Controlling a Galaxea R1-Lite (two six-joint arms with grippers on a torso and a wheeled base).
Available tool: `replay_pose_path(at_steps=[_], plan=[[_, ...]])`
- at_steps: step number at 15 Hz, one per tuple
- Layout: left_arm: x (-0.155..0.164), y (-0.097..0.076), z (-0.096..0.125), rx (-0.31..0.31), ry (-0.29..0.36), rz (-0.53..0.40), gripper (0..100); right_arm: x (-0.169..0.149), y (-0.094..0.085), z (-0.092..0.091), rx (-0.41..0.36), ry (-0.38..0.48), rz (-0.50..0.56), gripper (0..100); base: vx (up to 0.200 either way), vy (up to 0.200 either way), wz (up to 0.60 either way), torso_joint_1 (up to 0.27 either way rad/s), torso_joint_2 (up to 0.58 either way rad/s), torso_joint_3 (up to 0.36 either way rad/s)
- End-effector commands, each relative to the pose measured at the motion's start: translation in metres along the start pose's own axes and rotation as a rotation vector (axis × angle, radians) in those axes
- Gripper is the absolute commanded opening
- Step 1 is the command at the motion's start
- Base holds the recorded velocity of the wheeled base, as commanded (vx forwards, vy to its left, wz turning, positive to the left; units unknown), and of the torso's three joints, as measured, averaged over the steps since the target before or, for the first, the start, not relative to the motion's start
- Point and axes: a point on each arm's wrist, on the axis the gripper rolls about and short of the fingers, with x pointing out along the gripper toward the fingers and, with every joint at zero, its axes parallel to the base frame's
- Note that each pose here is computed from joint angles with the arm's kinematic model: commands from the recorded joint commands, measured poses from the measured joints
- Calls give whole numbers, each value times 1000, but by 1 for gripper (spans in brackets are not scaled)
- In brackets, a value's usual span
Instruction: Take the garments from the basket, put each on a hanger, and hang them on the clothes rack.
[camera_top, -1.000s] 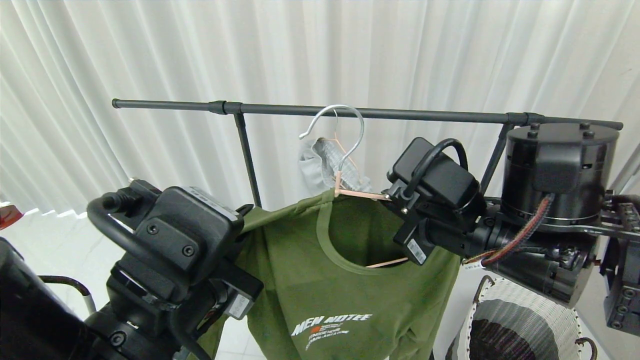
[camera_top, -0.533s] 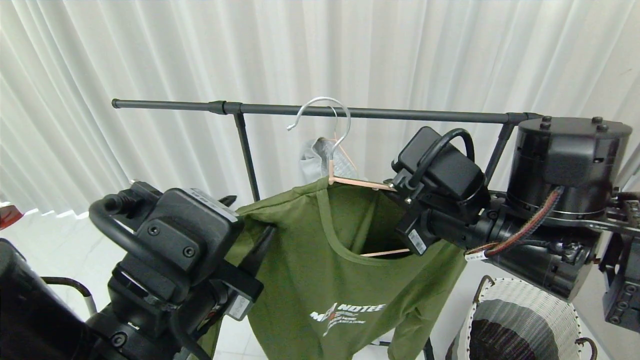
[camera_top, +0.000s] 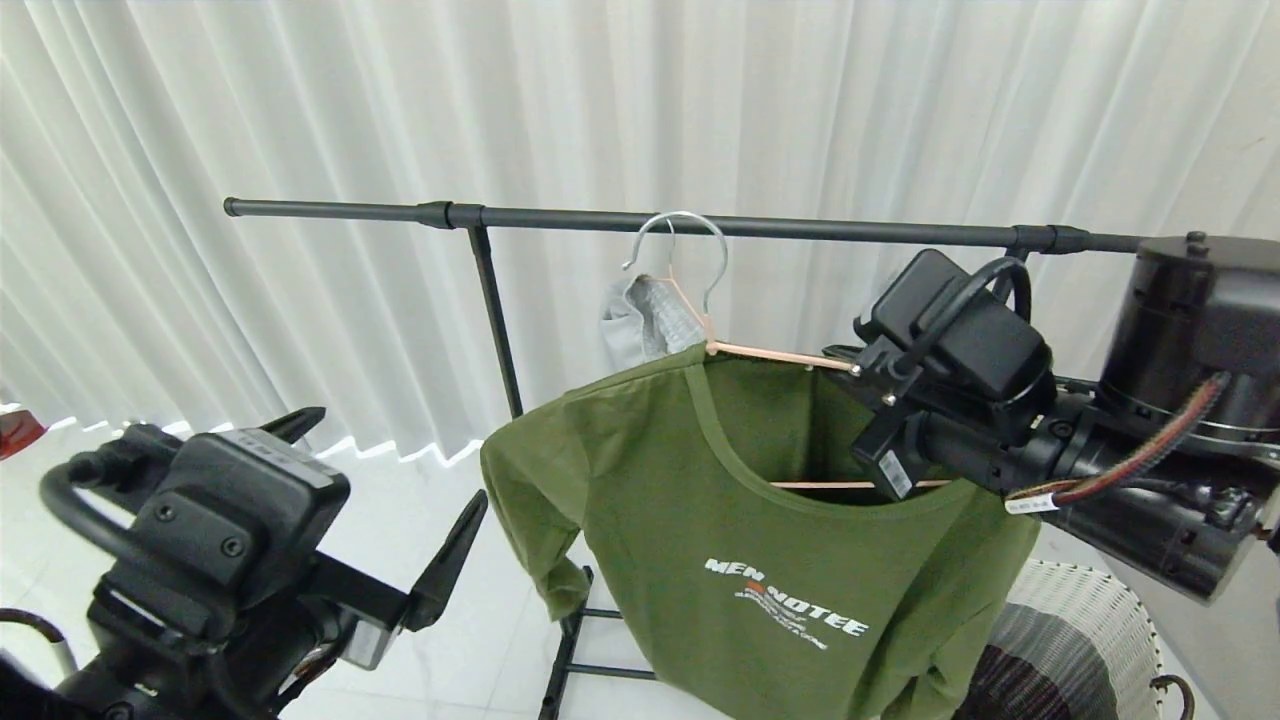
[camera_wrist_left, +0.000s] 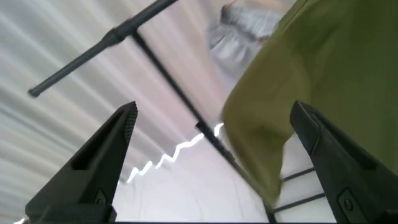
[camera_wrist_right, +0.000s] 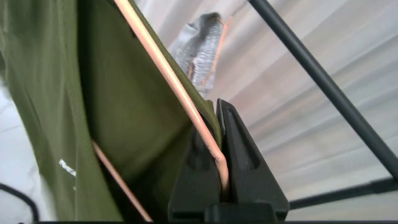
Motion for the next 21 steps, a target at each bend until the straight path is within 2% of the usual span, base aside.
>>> replay_pose_path(at_steps=[1, 3, 8, 10, 11, 14, 15, 18, 21], plan=[[-12, 5, -19, -43, 34, 10, 100, -20, -8, -4, 0, -17, -21, 0, 0, 0, 0, 0, 0, 0], [-11, 0, -28, -74, 63, -22, 100, -34, -10, -8, 2, -37, -3, 0, 0, 0, 0, 0, 0, 0], [15, -9, -49, -81, 134, -179, 100, -50, -12, -6, 4, -91, 37, 0, 0, 0, 0, 0, 0, 0], [24, -6, -56, -118, 174, -175, 100, -52, -11, -5, 5, -109, 55, 0, 0, 0, 0, 0, 0, 0], [27, -5, -55, -151, 169, -179, 100, -53, -9, -3, 2, -119, 70, 0, 0, 0, 0, 0, 0, 0], [25, -6, -56, -176, 164, -204, 100, -54, -6, -2, 3, -126, 84, 0, 0, 0, 0, 0, 0, 0], [25, -6, -57, -184, 166, -205, 0, -53, -5, -1, 2, -127, 87, 0, 0, 0, 0, 0, 0, 0], [27, -1, -62, -187, 192, -171, 0, -55, -7, -1, 2, -125, 73, 0, 0, 0, 0, 0, 0, 0], [26, 12, -76, -184, 255, -89, 0, -56, -15, -6, 5, -104, 36, 0, 0, 0, 0, 0, 0, 0]])
